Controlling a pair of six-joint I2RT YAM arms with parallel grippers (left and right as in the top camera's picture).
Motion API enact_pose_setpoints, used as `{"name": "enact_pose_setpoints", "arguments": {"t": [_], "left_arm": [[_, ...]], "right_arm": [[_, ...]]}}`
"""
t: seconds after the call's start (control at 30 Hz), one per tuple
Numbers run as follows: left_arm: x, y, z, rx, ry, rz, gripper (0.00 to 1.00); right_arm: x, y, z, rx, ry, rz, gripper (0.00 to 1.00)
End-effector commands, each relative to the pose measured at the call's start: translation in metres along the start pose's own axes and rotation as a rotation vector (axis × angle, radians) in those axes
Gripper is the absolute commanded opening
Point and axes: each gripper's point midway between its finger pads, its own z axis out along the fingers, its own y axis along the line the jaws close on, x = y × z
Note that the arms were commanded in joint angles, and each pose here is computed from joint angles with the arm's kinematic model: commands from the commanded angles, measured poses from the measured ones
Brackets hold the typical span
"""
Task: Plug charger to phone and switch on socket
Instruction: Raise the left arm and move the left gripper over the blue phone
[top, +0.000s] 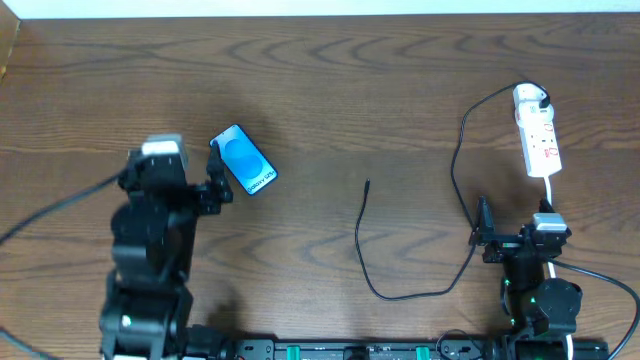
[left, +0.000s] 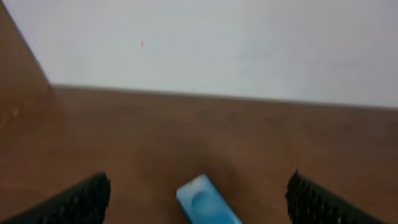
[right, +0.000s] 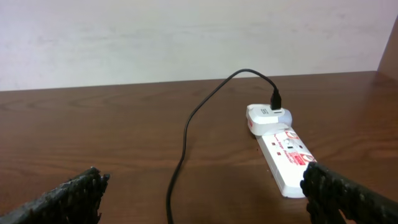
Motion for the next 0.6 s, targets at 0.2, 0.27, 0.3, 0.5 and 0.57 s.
{"name": "enact_pose_setpoints", "arguments": {"t": [0.2,0.27,0.3,0.5,0.57], "left_arm": [[-0.048,0.007,0.043,-0.115,0.189,-0.068,0.90],[-0.050,0.005,0.055,-0.126,0.254,-0.083,0.91],[-0.051,0.004,0.061,-0.132,0.284,-0.090,0.90],[-0.035,0.000,0.097,-0.153,0.423,-0.071,0.90],[-0.024,-0.001,0.106,-0.158,0.456,-0.064,0.90]], "right_arm": [[0.001,0.004,0.000,-0.017,0.001,-0.013,0.99],[0.000,0.004,0.000,-0.017,0.000,-0.013,0.99],[0.001,0.004,0.000,-0.017,0.001,-0.013,0.99],[0.001,0.004,0.000,-0.017,0.001,-0.013,0.99],[0.001,0.004,0.000,-0.017,0.001,-0.013,0.99]]}}
